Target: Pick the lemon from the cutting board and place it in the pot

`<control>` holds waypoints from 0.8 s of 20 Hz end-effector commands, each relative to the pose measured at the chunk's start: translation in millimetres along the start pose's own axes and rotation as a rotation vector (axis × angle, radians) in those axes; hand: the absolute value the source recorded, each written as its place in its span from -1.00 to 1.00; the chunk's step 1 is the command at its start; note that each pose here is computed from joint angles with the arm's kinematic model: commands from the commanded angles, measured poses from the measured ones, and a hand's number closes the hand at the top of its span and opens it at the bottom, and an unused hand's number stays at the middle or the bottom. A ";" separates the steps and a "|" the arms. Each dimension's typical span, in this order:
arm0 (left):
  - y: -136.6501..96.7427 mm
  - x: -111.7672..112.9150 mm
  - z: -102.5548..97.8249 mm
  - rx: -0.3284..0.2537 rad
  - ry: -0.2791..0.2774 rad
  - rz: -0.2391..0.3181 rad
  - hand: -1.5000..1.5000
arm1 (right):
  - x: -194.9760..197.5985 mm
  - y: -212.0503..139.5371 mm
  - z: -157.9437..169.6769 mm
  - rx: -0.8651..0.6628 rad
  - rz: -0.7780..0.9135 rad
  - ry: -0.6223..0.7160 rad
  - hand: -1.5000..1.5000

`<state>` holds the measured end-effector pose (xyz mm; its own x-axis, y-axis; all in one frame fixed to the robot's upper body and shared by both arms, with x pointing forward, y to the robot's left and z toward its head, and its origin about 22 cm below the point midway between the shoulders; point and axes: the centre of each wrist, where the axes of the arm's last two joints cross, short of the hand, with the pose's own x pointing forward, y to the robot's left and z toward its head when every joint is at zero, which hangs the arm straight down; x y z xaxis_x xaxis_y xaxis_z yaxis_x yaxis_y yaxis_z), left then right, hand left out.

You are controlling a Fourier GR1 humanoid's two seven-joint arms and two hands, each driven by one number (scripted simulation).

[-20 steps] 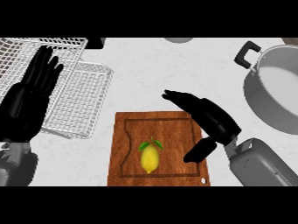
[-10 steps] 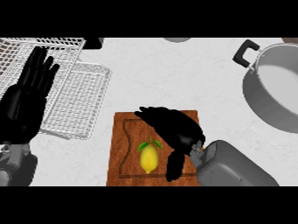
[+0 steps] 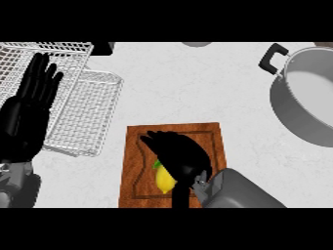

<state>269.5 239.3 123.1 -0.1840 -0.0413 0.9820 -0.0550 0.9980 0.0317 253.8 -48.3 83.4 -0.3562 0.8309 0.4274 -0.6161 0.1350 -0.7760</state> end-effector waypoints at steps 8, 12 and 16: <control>17.7 -31.0 8.1 0.097 0.148 -0.059 0.00 | -11.8 19.0 -12.6 0.010 0.040 0.092 -1.00; 42.6 -20.2 -10.3 0.114 0.129 -0.051 0.00 | -3.5 41.7 -24.4 0.003 0.047 0.082 -1.00; 31.7 -28.6 -5.2 0.106 0.131 -0.064 0.00 | -13.9 36.1 -31.7 -0.001 0.067 0.111 -1.00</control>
<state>270.2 238.9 125.0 -0.1739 -0.0332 0.9842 -0.0504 0.9984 0.0248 255.6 -41.3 44.3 -0.3206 0.8861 0.3346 -0.5973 0.0851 -0.7975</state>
